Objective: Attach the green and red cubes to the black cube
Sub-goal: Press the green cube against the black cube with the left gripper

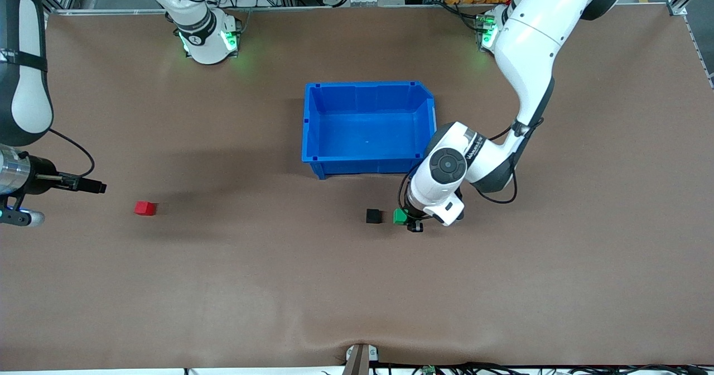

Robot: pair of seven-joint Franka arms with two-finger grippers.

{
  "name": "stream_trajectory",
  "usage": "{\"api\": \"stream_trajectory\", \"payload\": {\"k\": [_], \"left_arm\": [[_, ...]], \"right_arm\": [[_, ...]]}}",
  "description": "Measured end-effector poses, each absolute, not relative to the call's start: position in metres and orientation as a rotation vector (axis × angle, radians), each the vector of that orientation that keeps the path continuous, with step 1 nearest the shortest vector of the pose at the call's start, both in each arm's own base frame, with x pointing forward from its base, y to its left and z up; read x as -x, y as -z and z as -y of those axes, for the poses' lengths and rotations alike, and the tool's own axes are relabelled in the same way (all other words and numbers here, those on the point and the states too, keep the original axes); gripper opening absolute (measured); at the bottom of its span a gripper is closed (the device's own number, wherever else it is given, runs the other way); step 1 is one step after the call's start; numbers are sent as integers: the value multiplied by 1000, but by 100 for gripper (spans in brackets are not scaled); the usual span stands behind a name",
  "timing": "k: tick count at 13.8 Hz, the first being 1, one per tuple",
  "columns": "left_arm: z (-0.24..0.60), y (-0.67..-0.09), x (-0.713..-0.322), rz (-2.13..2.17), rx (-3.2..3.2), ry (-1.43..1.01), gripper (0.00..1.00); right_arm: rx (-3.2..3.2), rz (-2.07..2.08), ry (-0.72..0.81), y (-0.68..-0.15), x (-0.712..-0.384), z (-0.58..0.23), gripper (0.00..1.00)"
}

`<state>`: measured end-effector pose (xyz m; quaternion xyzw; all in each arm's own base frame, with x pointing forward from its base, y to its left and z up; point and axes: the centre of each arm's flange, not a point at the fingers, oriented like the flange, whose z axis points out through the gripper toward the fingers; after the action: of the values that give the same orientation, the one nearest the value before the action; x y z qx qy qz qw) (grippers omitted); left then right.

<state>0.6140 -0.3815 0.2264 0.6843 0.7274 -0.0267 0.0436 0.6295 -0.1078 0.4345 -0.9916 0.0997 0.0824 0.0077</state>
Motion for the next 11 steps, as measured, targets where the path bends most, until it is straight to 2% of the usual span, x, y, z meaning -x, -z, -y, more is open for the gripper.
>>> {"api": "stream_trajectory", "payload": {"k": [5,11], "left_arm": [[407,-198,-608,-2278,-2111,-27,40],[419,-199,-608,-2281,-2097,-48,40]], "right_arm": [[3100,-312,-260,-431,-631,108,100],[3100,-312,-258,-419,-635,109,100]]}}
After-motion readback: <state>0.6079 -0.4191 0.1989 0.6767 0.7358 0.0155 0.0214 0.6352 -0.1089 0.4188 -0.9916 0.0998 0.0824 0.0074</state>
